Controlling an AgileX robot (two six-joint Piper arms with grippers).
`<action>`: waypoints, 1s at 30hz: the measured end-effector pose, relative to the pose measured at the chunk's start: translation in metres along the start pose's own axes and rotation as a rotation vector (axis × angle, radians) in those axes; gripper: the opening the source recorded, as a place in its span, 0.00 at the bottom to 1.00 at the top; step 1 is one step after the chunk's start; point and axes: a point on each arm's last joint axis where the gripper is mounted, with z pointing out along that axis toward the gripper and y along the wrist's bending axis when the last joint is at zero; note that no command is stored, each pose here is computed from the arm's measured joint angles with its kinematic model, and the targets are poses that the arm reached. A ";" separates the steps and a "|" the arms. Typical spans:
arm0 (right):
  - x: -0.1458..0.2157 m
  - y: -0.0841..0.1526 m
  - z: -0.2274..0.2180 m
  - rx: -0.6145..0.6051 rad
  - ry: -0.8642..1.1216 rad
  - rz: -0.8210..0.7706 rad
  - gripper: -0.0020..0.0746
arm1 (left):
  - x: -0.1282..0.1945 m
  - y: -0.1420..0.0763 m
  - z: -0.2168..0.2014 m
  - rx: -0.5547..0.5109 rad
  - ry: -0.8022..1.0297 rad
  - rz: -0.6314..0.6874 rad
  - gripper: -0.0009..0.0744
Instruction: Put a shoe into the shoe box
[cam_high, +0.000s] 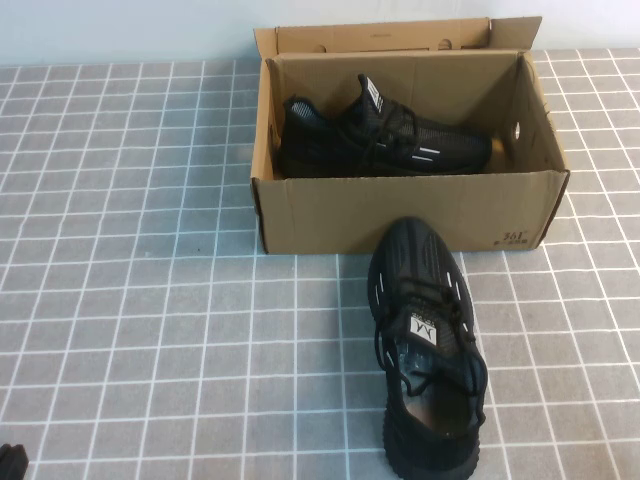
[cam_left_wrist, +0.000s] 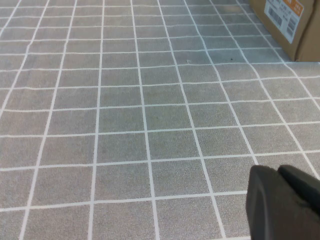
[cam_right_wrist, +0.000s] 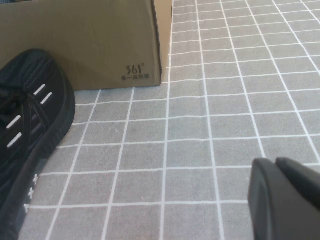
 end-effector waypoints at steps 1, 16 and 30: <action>0.000 0.000 0.000 0.000 0.000 0.000 0.01 | 0.000 0.000 0.000 0.000 0.000 0.000 0.01; 0.000 0.000 0.000 0.000 0.000 0.000 0.01 | 0.000 0.000 0.000 0.000 0.000 0.000 0.01; -0.001 0.002 0.000 -0.025 -0.015 0.066 0.01 | 0.000 0.000 0.000 0.000 0.000 0.000 0.01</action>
